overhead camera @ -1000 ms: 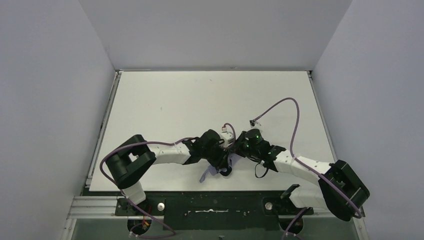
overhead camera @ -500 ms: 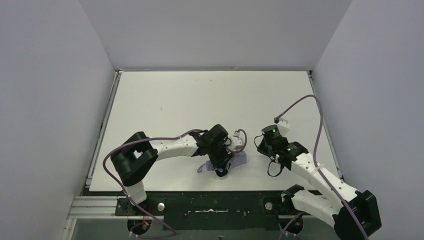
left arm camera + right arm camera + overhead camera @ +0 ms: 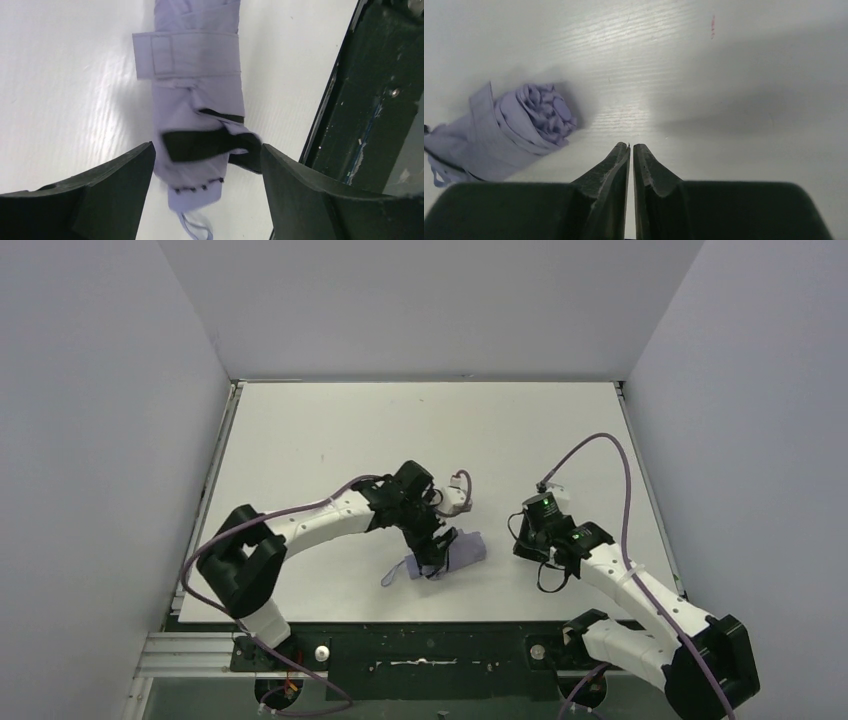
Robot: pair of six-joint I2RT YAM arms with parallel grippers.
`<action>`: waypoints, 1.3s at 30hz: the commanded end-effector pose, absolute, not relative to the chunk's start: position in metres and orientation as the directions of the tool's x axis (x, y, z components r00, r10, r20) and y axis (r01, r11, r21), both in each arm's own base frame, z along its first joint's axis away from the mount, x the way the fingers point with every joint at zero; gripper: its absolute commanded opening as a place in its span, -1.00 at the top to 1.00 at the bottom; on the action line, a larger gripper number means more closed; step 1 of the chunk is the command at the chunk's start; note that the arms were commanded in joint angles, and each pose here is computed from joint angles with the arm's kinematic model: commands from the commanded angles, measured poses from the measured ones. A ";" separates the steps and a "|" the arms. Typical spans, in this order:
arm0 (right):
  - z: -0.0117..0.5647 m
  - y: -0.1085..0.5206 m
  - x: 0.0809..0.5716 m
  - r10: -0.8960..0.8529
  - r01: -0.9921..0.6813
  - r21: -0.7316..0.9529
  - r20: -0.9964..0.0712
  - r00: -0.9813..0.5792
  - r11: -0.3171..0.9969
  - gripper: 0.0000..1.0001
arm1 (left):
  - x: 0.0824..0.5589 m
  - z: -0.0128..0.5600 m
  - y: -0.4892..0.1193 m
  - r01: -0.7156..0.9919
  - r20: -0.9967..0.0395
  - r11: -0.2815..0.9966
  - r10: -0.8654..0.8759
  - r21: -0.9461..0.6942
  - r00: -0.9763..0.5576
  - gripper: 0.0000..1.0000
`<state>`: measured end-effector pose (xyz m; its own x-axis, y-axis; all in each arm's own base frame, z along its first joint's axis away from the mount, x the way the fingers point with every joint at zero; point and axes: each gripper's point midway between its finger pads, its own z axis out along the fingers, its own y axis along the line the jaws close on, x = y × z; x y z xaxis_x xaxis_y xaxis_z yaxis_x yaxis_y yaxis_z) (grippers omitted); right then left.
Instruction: Put away the umbrella
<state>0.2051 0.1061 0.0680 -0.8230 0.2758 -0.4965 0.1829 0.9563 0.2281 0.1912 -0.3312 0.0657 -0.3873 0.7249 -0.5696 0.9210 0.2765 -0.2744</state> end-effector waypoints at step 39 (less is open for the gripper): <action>0.034 0.231 0.240 -0.309 -0.421 0.305 -0.354 -0.883 0.854 0.98 | 0.202 0.021 -0.293 0.484 -0.582 0.822 0.245 -0.299 -0.776 1.00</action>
<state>0.2470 0.1730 0.0153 -0.9112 -0.2770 -0.3050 -0.3302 0.9337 0.1385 0.1856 -0.2702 0.0138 -0.8203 0.2163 -0.5294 0.4232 0.8522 -0.3076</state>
